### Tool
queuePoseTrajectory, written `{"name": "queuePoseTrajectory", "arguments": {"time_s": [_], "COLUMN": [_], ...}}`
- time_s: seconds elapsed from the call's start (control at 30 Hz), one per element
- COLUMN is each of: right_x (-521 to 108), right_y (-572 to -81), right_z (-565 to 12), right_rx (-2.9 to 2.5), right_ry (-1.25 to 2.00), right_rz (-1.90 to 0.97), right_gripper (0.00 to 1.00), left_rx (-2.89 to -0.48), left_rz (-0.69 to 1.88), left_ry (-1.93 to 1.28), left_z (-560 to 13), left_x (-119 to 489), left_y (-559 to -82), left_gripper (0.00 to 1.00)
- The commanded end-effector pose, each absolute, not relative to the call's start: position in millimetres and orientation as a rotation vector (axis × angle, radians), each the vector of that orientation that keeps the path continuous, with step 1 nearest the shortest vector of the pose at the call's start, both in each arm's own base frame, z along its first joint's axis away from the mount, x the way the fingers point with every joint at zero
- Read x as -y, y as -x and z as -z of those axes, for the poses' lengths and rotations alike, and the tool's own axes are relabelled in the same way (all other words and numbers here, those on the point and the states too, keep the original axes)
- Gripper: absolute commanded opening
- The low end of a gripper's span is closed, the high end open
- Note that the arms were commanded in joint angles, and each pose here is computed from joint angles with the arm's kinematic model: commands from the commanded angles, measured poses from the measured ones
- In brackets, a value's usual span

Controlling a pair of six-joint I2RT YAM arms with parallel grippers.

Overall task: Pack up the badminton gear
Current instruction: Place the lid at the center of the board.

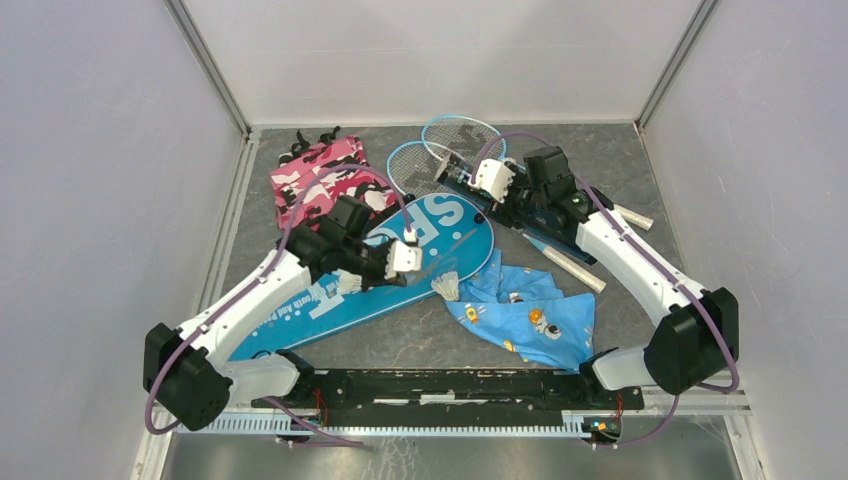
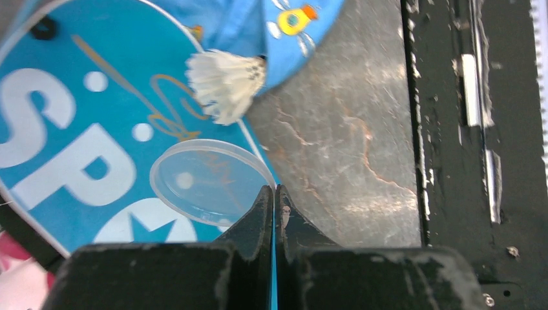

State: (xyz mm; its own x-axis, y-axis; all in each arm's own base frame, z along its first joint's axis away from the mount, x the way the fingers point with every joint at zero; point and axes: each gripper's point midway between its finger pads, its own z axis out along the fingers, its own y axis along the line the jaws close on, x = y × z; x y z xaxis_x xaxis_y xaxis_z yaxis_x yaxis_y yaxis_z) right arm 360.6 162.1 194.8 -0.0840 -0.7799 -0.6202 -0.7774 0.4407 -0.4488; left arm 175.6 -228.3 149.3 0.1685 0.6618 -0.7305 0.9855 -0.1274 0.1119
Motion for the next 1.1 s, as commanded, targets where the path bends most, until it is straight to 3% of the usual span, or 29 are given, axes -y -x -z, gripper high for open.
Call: {"name": "queuePoseTrajectory", "arguments": {"time_s": [0.0, 0.33, 0.47, 0.63, 0.73, 0.8, 1.07], "right_x": [-155.8, -143.5, -142.7, -146.3, -146.7, -146.5, -149.7], "right_y": [-377.6, -370.7, -368.0, -362.1, -360.6, -361.0, -358.9], "right_z": [-240.9, -230.9, -222.2, -212.4, -212.3, -213.8, -215.3], "right_rx": [-1.768, -1.806, -1.821, -1.821, -1.813, -1.804, -1.777], "right_ry": [1.148, 1.133, 1.142, 1.164, 1.18, 1.189, 1.206], "right_rz": [0.056, 0.046, 0.025, -0.018, -0.02, -0.013, -0.03], "right_gripper": [0.04, 0.04, 0.04, 0.04, 0.04, 0.04, 0.05], "left_rx": [-1.609, -1.616, -1.621, -1.677, -1.675, -1.675, -1.658], "left_rz": [0.609, 0.518, 0.463, 0.393, 0.398, 0.407, 0.408], "left_ry": [-2.029, -2.266, -2.314, -2.329, -2.309, -2.281, -2.108], "left_z": [-106.7, -40.5, -28.4, -19.9, -28.1, -38.9, -88.2], "left_x": [224.4, 235.9, 238.7, 236.5, 239.0, 241.5, 253.0], "left_y": [-154.5, -122.6, -119.5, -120.6, -121.0, -121.6, -137.1], "left_gripper": [0.02, 0.02, 0.09, 0.26, 0.49, 0.57, 0.66]}}
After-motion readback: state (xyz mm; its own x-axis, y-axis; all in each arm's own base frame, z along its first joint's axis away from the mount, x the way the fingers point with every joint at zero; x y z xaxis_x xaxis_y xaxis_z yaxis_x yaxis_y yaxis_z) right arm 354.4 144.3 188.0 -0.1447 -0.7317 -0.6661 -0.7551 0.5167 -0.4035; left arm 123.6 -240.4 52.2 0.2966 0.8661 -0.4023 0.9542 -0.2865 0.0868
